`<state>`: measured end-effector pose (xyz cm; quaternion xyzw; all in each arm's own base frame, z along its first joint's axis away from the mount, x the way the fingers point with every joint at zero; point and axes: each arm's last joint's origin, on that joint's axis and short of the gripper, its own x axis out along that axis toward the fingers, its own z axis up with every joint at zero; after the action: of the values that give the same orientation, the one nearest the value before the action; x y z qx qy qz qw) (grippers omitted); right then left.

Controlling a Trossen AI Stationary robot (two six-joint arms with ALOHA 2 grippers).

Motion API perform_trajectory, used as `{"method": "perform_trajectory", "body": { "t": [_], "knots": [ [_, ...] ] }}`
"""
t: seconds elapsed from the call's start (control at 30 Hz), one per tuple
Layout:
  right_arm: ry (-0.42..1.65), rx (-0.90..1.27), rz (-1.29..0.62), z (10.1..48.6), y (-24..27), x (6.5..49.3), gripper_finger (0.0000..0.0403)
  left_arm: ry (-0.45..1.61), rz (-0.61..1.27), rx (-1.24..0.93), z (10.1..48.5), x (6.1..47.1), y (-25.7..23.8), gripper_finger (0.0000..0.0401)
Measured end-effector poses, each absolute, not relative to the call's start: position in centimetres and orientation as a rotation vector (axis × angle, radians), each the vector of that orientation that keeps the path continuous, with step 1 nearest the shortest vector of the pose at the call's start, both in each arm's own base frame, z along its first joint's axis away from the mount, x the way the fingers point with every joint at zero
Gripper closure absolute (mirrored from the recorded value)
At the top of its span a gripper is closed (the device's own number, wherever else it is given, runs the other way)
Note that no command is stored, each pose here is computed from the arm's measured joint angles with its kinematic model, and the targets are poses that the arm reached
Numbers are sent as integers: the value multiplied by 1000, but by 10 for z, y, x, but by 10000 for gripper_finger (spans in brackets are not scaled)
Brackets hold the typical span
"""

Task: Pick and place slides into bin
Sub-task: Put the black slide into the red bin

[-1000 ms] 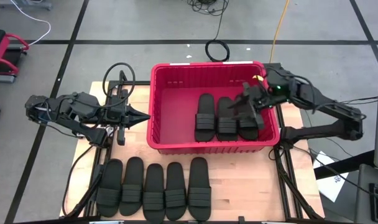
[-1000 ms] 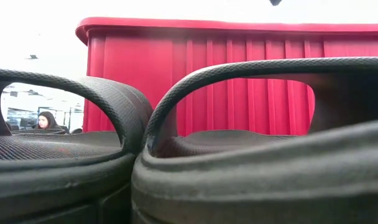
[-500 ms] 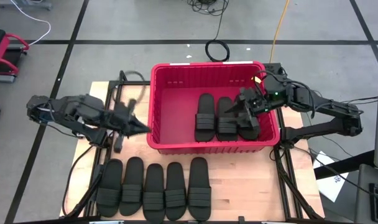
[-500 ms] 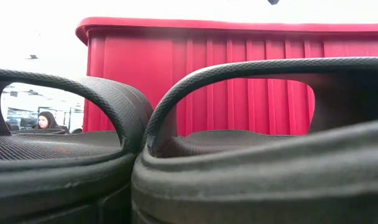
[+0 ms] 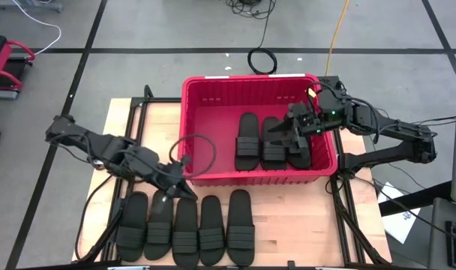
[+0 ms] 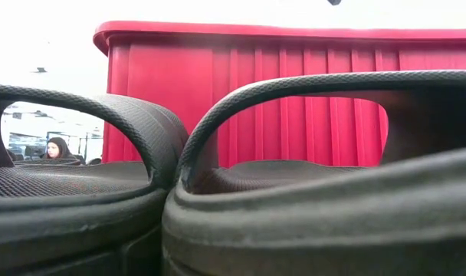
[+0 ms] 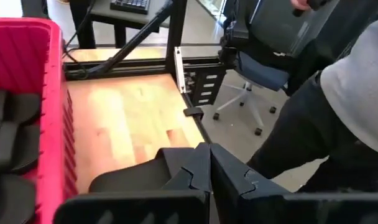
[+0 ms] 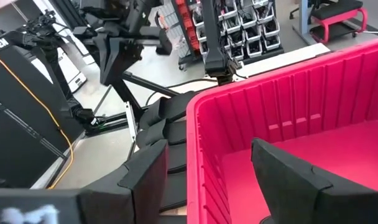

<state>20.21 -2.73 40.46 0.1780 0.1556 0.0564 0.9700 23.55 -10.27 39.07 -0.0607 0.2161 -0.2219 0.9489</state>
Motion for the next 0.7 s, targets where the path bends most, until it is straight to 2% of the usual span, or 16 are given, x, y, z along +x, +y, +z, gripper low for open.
{"method": "perform_trajectory", "body": {
  "t": [0.13,0.33,0.53,0.7],
  "knots": [
    [319,361,116,405,-27,201,181,391,-446,-192,389,252,-110,371],
    [332,352,191,407,-23,189,181,296,-477,-257,374,291,-130,308],
    [319,347,296,413,-17,170,181,210,-484,-227,349,330,-146,245],
    [304,331,313,418,-13,151,181,252,-456,-233,317,354,-154,209]
  ]
}}
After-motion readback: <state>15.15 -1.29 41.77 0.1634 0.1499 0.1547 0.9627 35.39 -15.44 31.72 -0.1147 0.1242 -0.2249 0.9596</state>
